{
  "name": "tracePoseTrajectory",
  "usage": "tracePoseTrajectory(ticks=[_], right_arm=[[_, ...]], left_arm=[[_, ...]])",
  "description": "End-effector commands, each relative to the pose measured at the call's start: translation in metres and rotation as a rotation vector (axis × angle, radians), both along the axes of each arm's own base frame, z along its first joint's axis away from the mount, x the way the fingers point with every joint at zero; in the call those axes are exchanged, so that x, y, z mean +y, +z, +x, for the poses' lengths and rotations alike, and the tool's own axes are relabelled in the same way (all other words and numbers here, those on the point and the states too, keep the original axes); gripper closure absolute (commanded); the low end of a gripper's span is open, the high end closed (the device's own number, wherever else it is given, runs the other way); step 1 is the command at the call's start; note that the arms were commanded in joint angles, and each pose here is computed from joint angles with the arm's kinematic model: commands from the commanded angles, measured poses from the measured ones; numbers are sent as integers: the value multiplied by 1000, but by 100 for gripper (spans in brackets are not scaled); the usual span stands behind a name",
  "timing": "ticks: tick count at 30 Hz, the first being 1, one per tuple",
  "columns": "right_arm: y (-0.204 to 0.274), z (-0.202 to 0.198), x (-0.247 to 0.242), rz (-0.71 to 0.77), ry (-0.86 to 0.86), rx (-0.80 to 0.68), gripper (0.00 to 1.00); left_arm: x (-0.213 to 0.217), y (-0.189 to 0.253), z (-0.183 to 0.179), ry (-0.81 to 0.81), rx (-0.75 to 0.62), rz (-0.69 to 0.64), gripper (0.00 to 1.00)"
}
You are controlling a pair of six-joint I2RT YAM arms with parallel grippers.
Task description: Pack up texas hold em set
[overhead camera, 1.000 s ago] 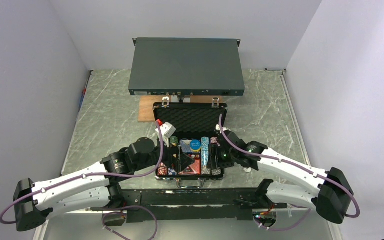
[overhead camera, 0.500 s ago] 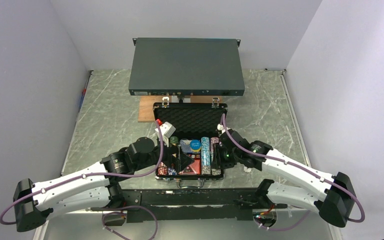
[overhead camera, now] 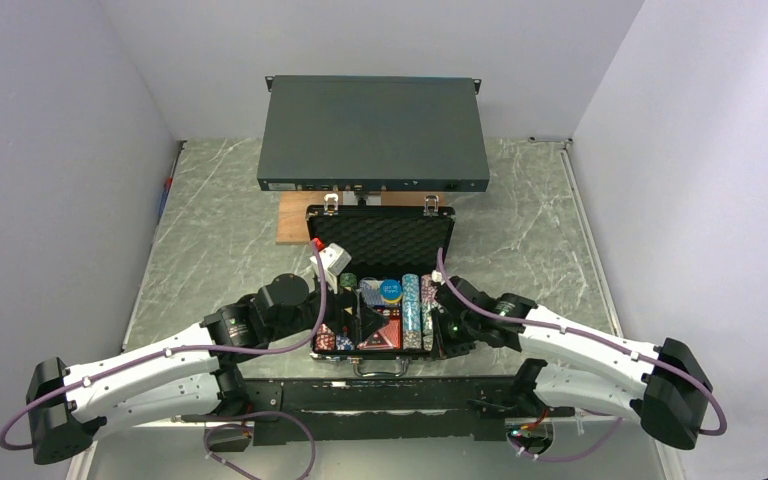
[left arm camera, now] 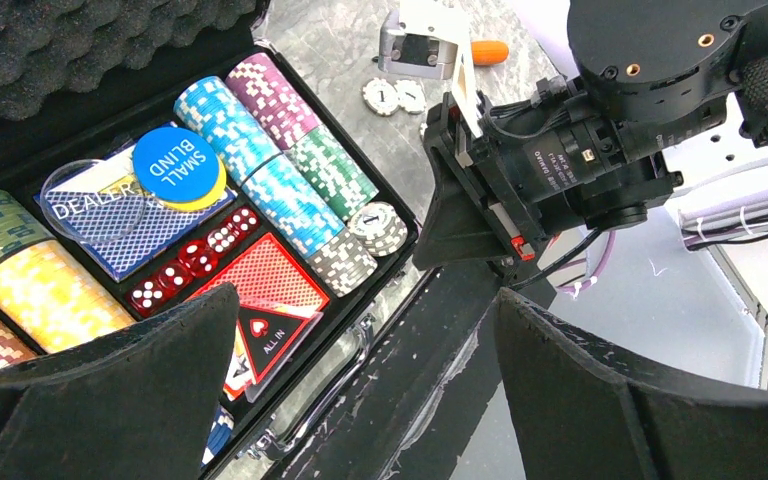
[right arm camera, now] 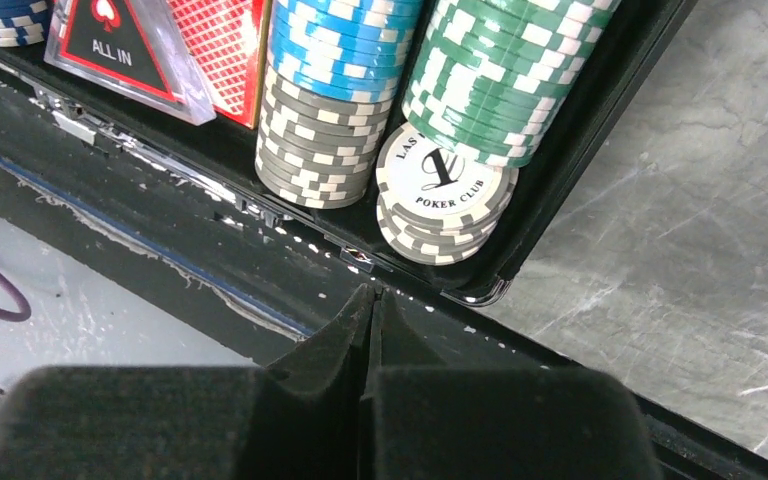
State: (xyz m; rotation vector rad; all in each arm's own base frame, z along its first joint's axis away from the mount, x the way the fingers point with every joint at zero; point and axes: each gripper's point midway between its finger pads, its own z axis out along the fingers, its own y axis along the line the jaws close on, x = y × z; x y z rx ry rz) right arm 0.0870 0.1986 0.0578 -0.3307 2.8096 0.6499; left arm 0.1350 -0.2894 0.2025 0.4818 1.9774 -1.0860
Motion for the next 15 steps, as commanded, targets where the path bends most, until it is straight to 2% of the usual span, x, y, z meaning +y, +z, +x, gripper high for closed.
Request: tracePoseTrajectory(ticks=[1, 15], right_arm=[[-1, 9, 0, -19, -31, -44, 100], [3, 41, -2, -62, -137, -164, 100]], left_arm=[[-5, 15, 0, -13, -15, -48, 1], [-2, 16, -1, -14, -11, -34, 1]])
